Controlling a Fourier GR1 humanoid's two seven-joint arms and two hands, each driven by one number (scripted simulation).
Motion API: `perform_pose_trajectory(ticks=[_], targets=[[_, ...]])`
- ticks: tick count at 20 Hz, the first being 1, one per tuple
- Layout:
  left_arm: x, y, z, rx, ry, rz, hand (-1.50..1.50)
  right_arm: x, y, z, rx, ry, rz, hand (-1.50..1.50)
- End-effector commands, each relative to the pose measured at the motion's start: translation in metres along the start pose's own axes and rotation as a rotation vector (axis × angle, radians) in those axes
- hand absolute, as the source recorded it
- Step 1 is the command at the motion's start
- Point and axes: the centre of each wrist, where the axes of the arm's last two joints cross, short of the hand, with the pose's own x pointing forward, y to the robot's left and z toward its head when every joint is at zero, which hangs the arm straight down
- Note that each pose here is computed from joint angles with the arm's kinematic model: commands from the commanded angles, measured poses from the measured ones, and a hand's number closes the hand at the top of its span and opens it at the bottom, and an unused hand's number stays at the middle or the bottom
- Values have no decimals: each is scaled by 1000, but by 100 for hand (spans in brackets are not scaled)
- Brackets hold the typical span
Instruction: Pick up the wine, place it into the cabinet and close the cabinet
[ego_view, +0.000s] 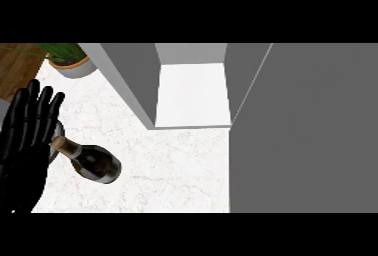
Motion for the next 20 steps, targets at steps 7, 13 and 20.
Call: perform_pose_trajectory(ticks=[7,13,20], targets=[[-20,-20,9,-553,80,512,-150,5,20,16,215,66,-134,-150],[5,21,23,-682,155,636,-150,48,15,38,254,106,-188,-150],[68,46,13,-703,152,668,-150,71,3,37,255,102,-181,-150]])
